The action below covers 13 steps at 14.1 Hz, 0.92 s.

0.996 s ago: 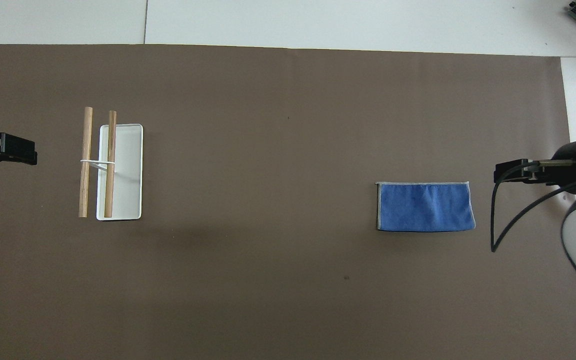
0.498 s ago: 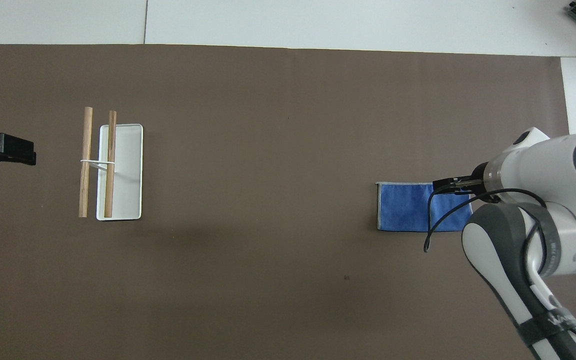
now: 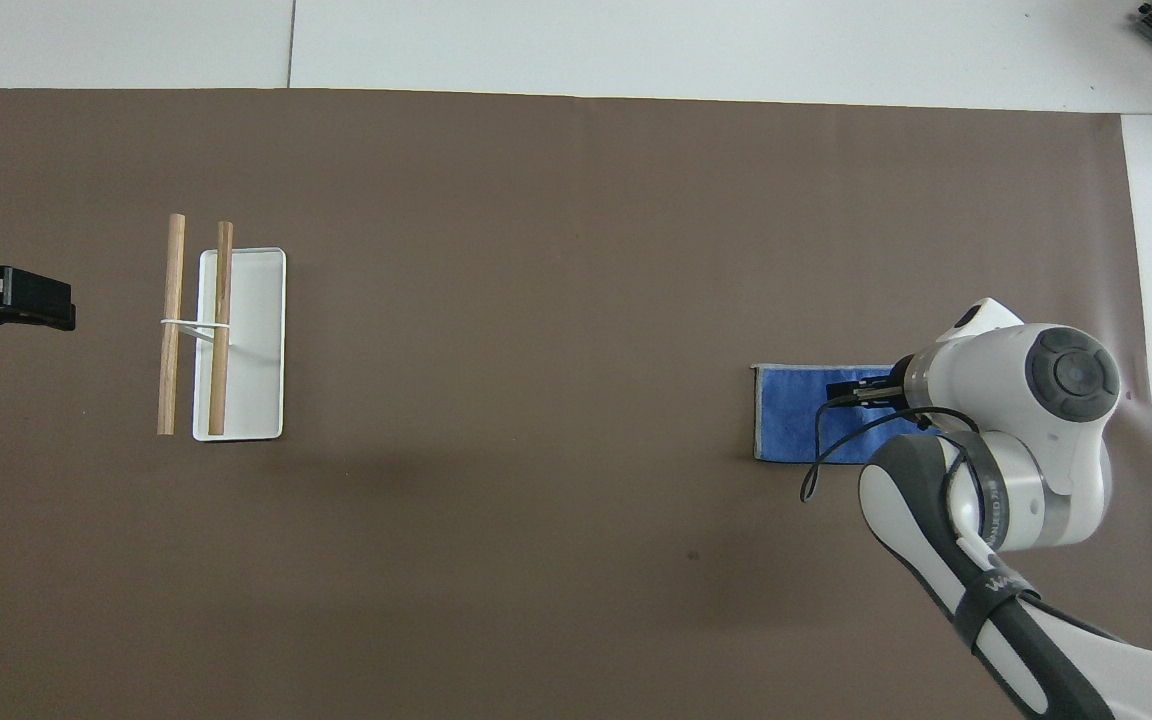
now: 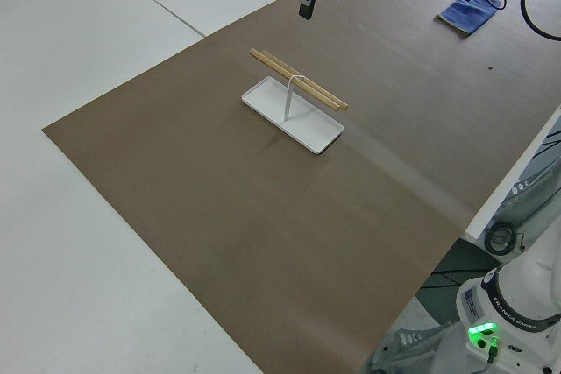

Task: Right arm passes towel to left arm to hang
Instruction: 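Reach the right gripper down to the blue towel's nearer edge, then grasp the blue towel with the right gripper and lift it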

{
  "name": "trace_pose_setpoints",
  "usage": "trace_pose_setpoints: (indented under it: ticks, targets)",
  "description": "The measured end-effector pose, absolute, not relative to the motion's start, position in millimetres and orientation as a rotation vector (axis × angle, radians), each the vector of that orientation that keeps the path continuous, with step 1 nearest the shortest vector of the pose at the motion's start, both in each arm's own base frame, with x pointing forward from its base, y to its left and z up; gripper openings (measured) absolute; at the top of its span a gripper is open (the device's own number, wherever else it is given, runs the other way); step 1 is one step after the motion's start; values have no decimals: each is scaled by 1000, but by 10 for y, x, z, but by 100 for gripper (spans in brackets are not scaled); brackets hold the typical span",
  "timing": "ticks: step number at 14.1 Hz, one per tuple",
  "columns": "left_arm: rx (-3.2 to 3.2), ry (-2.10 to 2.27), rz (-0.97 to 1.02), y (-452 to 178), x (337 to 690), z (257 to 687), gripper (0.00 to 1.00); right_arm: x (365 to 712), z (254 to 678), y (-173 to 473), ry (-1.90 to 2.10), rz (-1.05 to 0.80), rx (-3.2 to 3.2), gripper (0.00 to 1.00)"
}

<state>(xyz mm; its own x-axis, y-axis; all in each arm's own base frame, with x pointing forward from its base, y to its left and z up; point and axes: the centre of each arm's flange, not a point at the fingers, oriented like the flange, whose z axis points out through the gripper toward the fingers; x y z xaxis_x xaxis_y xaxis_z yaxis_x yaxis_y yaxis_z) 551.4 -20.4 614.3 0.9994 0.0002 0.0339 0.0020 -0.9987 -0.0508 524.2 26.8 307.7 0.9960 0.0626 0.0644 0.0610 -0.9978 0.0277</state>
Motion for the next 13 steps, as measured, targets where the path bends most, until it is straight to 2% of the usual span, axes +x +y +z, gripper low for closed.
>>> trace_pose_setpoints:
  ticks: [6, 7, 13]
  targets:
    - [-3107, -3, -52, -222, 5514, 6143, 100, 5098, 2812, 238, 93, 136, 3112, 100]
    - [-3112, -3, -52, -227, 5513, 6143, 100, 5095, 2794, 240, 95, 135, 3111, 93]
    - [-3118, -4, -51, -232, 5513, 6143, 100, 5134, 2900, 258, 99, 153, 3112, 19]
